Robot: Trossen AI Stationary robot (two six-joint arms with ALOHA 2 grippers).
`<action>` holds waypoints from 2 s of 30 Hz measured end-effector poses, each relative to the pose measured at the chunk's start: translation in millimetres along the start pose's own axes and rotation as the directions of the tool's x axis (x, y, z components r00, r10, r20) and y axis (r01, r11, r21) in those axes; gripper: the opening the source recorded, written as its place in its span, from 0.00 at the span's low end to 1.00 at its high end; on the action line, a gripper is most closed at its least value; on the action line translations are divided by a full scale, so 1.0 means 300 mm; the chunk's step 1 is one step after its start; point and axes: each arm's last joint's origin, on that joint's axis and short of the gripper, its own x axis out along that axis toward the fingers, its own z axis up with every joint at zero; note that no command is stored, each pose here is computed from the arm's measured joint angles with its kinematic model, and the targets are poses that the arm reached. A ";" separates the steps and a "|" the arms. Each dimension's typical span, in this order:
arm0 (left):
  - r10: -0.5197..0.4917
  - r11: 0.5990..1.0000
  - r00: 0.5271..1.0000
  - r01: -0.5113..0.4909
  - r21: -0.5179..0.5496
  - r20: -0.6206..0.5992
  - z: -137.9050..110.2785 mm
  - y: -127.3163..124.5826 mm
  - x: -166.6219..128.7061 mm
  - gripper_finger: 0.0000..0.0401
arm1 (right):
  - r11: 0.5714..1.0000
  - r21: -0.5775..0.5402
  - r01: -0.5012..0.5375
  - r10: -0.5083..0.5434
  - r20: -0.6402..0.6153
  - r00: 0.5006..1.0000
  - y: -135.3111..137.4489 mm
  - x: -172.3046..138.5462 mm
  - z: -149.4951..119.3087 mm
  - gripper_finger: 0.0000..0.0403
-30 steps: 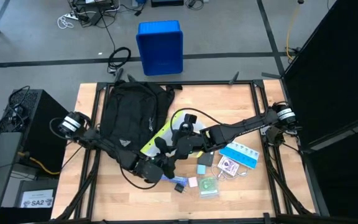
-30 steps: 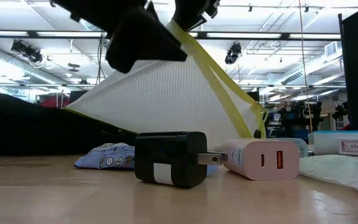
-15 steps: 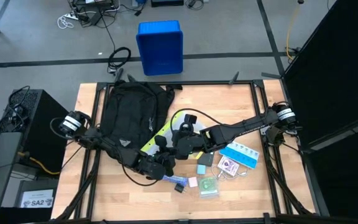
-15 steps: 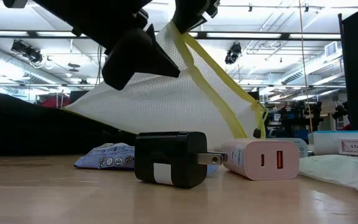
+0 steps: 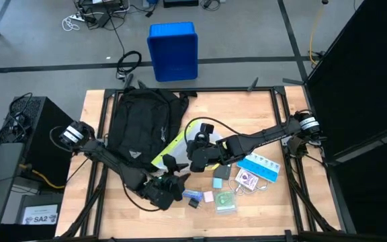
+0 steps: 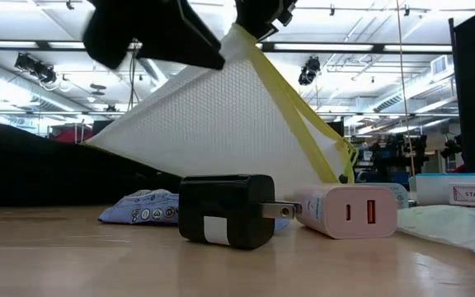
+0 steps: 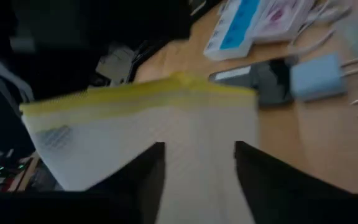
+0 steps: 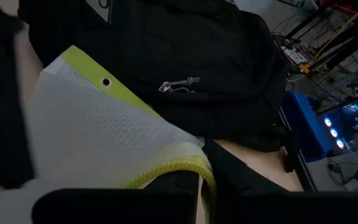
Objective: Unpack backpack
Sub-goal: Open the zip lock bag
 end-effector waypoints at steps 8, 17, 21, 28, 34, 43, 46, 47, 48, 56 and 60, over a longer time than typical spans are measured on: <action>-0.029 0.998 0.996 0.023 -0.064 -0.084 -0.045 -0.011 0.038 0.83 | 0.991 0.057 -0.120 0.121 -0.015 0.993 0.006 0.004 -0.002 0.00; 0.000 1.000 0.989 -0.003 -0.023 -0.150 -0.084 -0.032 0.105 0.87 | 0.989 0.061 -0.132 0.134 -0.026 0.991 0.006 0.004 -0.005 0.00; 0.053 0.998 0.988 -0.056 -0.018 -0.145 -0.081 -0.027 0.106 0.87 | 0.990 0.066 -0.125 0.132 -0.109 0.985 0.006 0.008 -0.036 0.00; 0.059 0.998 0.986 -0.063 -0.021 -0.154 -0.084 -0.020 0.114 0.84 | 0.987 0.097 -0.129 0.147 -0.210 0.967 0.015 0.014 -0.087 0.00; -0.050 0.998 0.983 0.042 -0.053 -0.179 -0.097 -0.032 0.136 0.78 | 0.971 0.131 -0.200 0.227 -0.249 0.941 0.032 0.025 -0.116 0.00; -0.053 0.998 0.973 0.046 -0.035 -0.223 -0.126 -0.040 0.179 0.70 | 0.955 0.171 -0.243 0.288 -0.327 0.900 0.047 0.054 -0.182 0.00; -0.057 0.998 0.971 0.048 -0.043 -0.231 -0.129 -0.035 0.187 0.59 | 0.954 0.170 -0.246 0.291 -0.342 0.893 0.052 0.060 -0.199 0.00; -0.063 0.997 0.970 0.054 -0.047 -0.234 -0.130 -0.034 0.189 0.54 | 0.955 0.167 -0.245 0.290 -0.349 0.891 0.052 0.061 -0.204 0.00; -0.067 0.997 0.969 0.057 -0.046 -0.238 -0.132 -0.032 0.192 0.48 | 0.955 0.169 -0.244 0.290 -0.348 0.891 0.053 0.062 -0.206 0.00; -0.095 0.995 0.961 0.085 -0.048 -0.258 -0.139 -0.024 0.204 0.02 | 0.955 0.168 -0.243 0.288 -0.351 0.891 0.053 0.063 -0.208 0.00; -0.097 0.995 0.951 0.100 -0.005 -0.294 -0.124 -0.017 0.190 0.00 | 0.963 0.152 -0.223 0.263 -0.348 0.900 0.051 0.063 -0.208 0.00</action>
